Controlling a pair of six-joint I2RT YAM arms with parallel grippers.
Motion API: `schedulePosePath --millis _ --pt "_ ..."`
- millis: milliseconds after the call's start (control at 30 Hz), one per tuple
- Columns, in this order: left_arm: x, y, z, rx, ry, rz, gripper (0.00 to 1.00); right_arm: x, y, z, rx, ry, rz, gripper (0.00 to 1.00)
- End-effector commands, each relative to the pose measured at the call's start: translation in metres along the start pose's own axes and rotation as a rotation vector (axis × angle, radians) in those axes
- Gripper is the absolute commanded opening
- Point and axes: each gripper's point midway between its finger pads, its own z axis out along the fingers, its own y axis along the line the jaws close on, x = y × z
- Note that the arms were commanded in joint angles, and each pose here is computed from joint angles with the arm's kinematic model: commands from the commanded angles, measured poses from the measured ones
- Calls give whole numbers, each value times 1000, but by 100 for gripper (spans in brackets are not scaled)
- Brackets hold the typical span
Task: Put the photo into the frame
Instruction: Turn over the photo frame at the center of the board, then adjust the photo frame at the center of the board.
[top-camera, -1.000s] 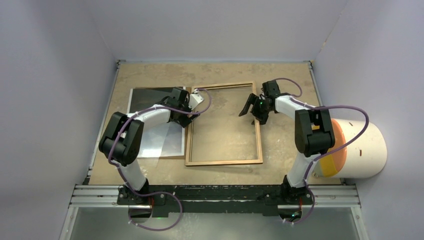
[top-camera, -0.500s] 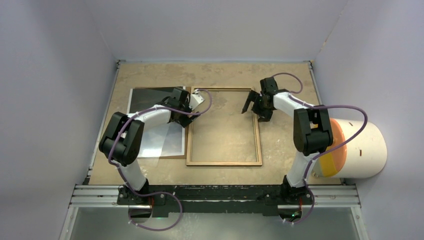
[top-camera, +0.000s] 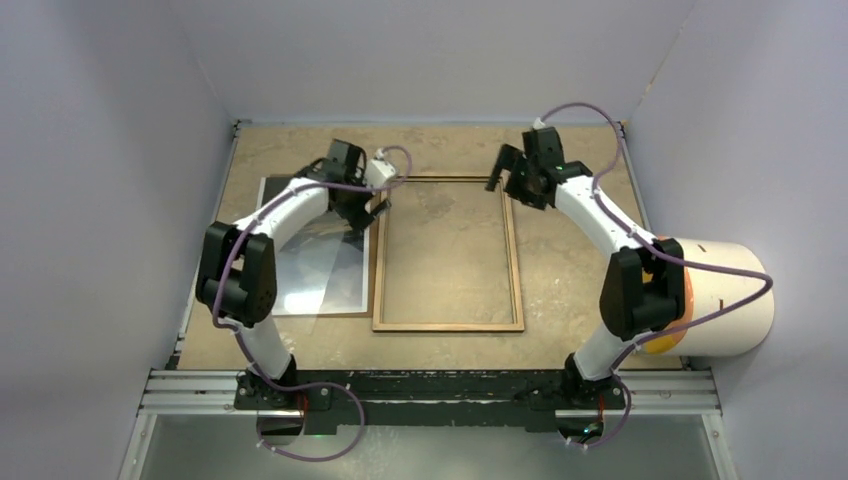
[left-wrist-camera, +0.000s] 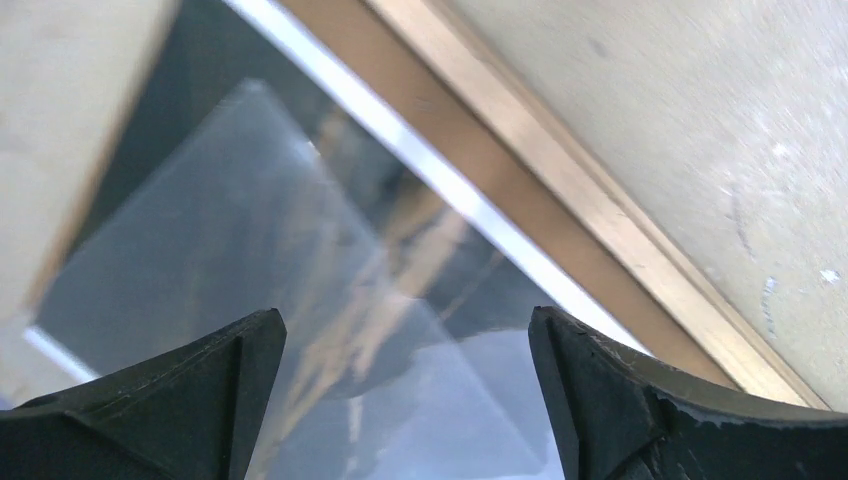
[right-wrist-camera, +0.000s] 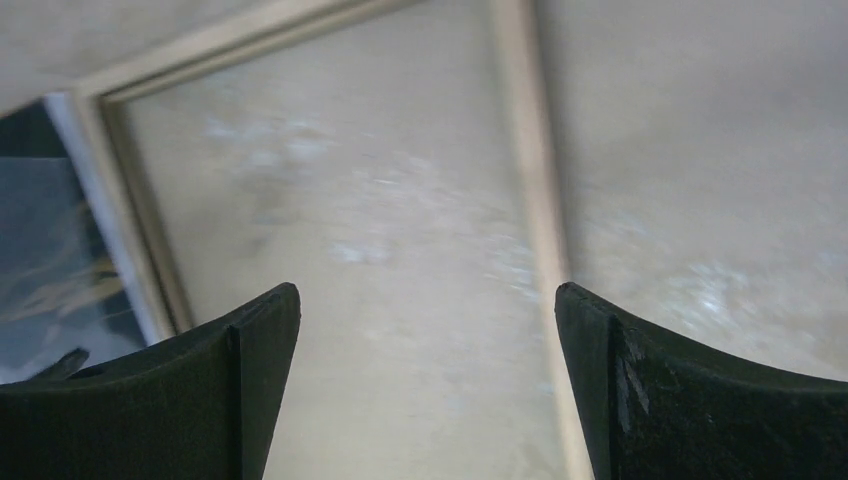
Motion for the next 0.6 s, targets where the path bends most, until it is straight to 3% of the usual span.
schedulePosePath --millis 0,167,367,567 --pt "-19 61 -53 -23 -83 -102 100 -7 109 -24 -181 -68 -134 98" --pt "19 140 -80 -217 -46 -183 99 29 217 -16 -361 -1 -171 91" --pt "121 229 -108 -504 131 -351 93 94 308 7 -444 86 -241 91" --pt "180 251 -126 -662 235 -390 90 142 314 57 -396 169 -231 91"
